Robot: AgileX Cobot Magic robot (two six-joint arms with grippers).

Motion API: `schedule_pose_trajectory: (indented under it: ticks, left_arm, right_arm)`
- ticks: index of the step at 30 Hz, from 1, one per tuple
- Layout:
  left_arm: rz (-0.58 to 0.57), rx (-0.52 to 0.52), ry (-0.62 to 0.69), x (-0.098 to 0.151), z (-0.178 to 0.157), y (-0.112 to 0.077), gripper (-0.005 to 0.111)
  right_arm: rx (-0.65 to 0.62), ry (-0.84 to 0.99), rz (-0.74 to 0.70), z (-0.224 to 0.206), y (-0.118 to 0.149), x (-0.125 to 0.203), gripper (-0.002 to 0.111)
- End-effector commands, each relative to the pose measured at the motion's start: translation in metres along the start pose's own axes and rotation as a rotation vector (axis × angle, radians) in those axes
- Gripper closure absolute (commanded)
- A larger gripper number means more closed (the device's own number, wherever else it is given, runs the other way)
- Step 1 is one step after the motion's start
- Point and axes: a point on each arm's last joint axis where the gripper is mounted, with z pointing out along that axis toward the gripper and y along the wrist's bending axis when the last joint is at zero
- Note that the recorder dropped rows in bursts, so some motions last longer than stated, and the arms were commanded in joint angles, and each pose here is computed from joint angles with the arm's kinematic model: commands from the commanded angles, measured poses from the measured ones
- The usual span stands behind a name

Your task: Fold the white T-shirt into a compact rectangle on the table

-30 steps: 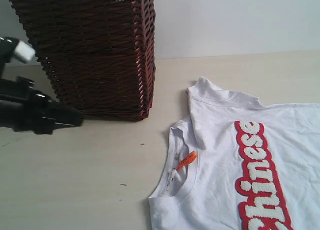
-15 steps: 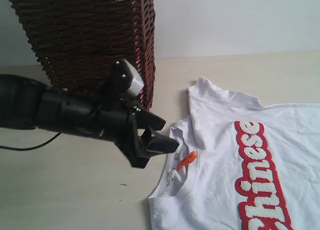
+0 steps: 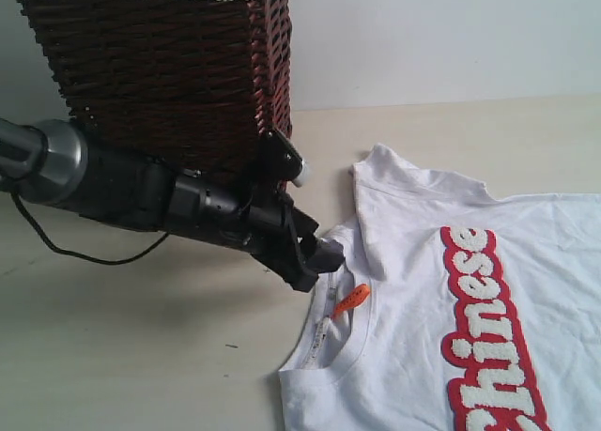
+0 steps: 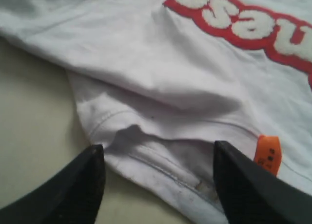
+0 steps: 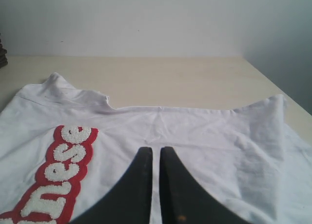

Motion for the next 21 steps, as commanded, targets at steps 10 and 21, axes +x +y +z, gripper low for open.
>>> schedule_pose_trajectory:
  ticks: [10, 21]
  left_arm:
    - [0.015, 0.008, 0.059, 0.014, 0.041, -0.002, 0.070]
    - [0.071, -0.137, 0.126, 0.007, 0.032, 0.003, 0.107]
  right_arm:
    - [0.000, -0.011, 0.005, 0.000, 0.000, 0.000, 0.100]
    - [0.000, -0.011, 0.007, 0.000, 0.000, 0.000, 0.100]
